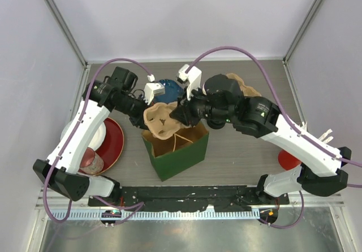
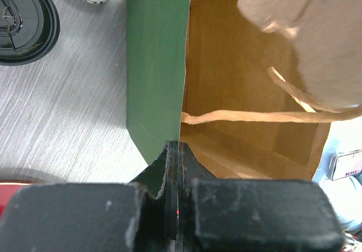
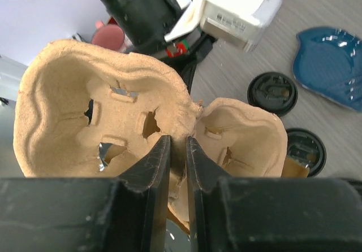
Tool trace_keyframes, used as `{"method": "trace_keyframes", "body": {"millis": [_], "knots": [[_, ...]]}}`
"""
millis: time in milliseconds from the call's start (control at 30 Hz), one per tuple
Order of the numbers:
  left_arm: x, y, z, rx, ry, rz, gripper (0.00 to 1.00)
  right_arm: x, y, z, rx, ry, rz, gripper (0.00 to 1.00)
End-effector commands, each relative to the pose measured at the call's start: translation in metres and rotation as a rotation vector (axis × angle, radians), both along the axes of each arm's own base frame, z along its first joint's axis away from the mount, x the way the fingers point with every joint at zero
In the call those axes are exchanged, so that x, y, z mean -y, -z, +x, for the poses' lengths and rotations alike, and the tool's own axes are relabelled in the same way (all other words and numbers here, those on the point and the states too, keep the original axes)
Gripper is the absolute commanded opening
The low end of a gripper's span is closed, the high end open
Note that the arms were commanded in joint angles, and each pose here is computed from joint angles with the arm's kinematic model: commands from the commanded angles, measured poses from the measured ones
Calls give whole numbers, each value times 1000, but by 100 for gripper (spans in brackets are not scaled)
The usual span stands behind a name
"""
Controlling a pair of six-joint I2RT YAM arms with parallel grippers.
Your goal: Pack the takeout coffee
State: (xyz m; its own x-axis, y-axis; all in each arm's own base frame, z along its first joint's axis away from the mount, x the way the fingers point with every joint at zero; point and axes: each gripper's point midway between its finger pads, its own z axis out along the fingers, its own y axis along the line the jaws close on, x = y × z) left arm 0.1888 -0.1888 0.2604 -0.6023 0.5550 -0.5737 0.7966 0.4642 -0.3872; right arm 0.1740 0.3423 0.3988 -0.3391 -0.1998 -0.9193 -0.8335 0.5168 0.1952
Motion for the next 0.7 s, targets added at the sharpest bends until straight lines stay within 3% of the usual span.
{"method": "trace_keyframes", "body": {"millis": [0,333,667], "knots": [[2,-11,-10,8,8,-45,0,4,7,-2,-1,58,-20,1],[1,-13,-12,19,12,-46,0,26,82,13,-92,220,-244,1],[3,-16,-15,20,28,-62,0,19,137,20,-118,234,-405,1]]}}
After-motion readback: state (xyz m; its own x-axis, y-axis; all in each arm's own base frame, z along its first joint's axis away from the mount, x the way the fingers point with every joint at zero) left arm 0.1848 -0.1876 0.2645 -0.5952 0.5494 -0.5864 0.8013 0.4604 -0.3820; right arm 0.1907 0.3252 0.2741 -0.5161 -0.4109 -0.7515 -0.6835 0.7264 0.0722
